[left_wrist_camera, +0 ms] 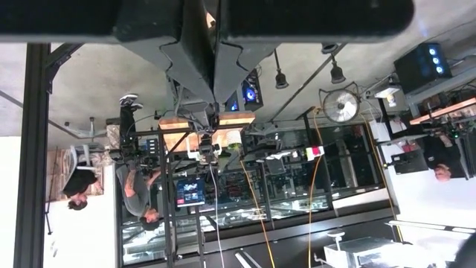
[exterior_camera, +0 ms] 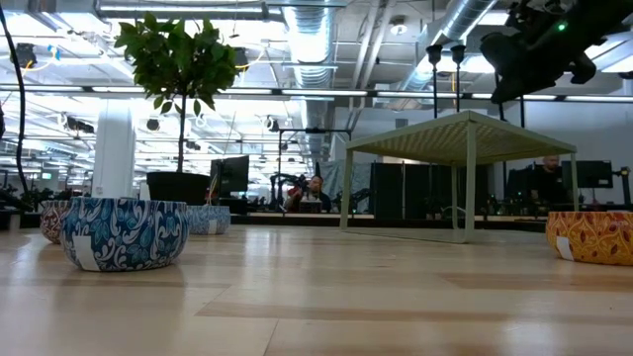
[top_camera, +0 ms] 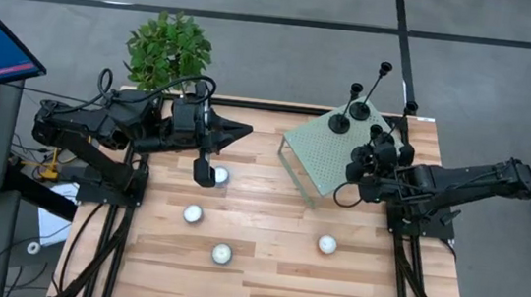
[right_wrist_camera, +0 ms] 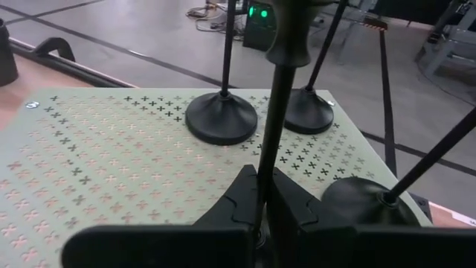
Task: Pick & Place candle stick holders
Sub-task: Align the black candle holder with the bottom left black candle holder on the shelf, then put the light blue scented candle on the shelf
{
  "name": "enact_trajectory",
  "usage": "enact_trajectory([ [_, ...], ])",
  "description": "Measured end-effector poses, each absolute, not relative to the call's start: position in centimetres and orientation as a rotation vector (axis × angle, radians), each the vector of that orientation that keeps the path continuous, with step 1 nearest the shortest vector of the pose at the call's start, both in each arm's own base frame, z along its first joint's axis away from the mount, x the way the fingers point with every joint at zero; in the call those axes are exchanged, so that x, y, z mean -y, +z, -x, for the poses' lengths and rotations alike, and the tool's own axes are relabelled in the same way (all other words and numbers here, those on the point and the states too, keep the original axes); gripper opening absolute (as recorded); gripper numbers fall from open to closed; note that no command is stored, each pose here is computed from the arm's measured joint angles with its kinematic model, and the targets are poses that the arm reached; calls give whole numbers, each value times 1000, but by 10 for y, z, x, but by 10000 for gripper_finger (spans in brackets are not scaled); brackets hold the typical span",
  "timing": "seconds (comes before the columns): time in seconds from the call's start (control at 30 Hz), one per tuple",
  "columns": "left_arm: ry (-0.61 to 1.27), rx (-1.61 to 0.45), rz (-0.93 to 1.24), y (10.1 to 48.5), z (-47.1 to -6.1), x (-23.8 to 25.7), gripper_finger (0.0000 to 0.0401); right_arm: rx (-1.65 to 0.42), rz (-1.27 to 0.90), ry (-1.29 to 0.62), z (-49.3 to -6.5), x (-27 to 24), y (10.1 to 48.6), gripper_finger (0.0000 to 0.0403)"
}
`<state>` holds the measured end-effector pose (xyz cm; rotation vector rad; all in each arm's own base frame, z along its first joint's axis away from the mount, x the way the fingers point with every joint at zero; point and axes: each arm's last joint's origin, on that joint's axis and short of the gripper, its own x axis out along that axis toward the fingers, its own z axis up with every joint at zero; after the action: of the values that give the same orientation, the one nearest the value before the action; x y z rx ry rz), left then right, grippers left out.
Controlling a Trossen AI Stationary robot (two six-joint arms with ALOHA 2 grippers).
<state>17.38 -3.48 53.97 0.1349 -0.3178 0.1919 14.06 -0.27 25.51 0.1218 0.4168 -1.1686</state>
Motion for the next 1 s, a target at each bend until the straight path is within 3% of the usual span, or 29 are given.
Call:
enact_trajectory([
  [0.37,192,318,-135,540,-174,35,7,-423,-107,-1175,-140,3,255,27],
  [0.73,192,318,-135,540,-174,35,9,-441,-96,-1169,-139,3,254,113],
  [1.0,192,318,-135,540,-174,35,10,-496,-93,-1088,-132,-4,277,206],
])
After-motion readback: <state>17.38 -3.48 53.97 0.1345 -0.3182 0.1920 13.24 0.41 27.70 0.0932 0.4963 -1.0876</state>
